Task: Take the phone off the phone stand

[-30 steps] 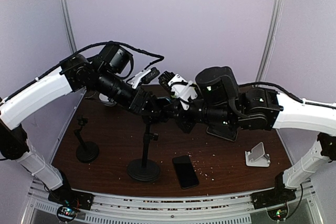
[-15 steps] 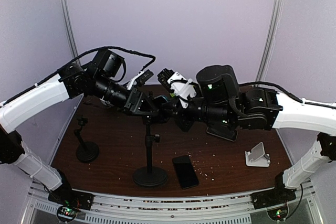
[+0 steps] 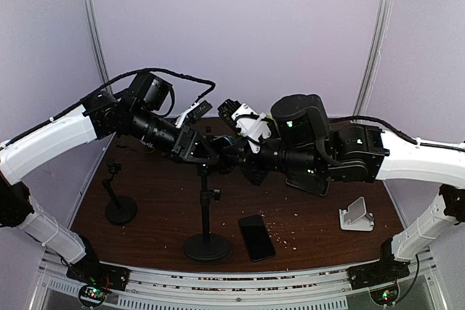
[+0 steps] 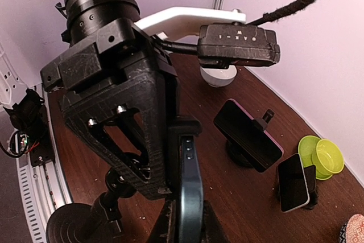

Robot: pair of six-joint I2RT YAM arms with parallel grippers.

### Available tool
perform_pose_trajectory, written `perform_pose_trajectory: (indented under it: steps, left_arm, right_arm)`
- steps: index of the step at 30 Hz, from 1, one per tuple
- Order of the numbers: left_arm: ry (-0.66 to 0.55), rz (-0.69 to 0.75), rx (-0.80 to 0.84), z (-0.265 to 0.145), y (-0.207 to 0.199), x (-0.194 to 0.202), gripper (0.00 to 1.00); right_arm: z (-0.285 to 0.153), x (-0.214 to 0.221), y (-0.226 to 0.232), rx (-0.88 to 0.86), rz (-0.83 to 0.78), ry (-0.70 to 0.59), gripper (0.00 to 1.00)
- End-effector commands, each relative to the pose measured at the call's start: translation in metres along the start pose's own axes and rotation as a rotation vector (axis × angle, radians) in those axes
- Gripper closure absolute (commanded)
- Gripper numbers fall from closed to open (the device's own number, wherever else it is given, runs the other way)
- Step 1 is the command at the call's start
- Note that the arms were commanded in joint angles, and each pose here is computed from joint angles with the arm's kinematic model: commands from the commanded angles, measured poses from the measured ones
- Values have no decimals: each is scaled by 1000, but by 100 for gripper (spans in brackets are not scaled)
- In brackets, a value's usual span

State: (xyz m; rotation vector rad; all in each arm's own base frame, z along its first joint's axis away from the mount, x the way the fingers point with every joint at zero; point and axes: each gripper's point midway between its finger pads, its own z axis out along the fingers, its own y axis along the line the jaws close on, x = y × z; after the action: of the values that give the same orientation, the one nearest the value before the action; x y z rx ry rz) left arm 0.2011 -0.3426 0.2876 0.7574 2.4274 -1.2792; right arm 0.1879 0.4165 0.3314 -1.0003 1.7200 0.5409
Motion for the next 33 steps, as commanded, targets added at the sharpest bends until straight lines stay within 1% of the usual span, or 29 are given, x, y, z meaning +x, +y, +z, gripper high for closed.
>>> perform_pose_trajectory:
  steps: [1,3,6,8,14,19,22,26,33]
  left_arm:
    - [-154,-35,-169,-28,34,-36,100]
    - [-125,-7,-219,-24,36,-33,100]
    - [-45,33,-306,-13,41,-26,100]
    - [-43,43,-310,-10,36,-27,100]
    - [-115,64,-178,-9,5,-45,100]
    - [-165,95,-31,-15,-28,-58,100]
    - [-192,86,45,-20,-41,-64,100]
    - [-218,52,53,-28,-37,-68,100]
    - [-208,-21,55,-27,-16,-64,100]
  right_arm:
    - [-33,-14,5,-59,30,-43,100]
    - [-32,-15,5,-59,36,-37,100]
    - [-32,-20,5,-58,53,-41,100]
    - [-31,-22,6,-60,58,-45,100]
    - [-29,-19,6,-58,62,-38,100]
    - [-32,-16,5,-54,60,-39,100]
    - [-34,-17,5,-62,60,-50,100]
    - [-39,-15,4,-68,51,-51,100]
    - [-53,-20,1,-71,50,-66,100]
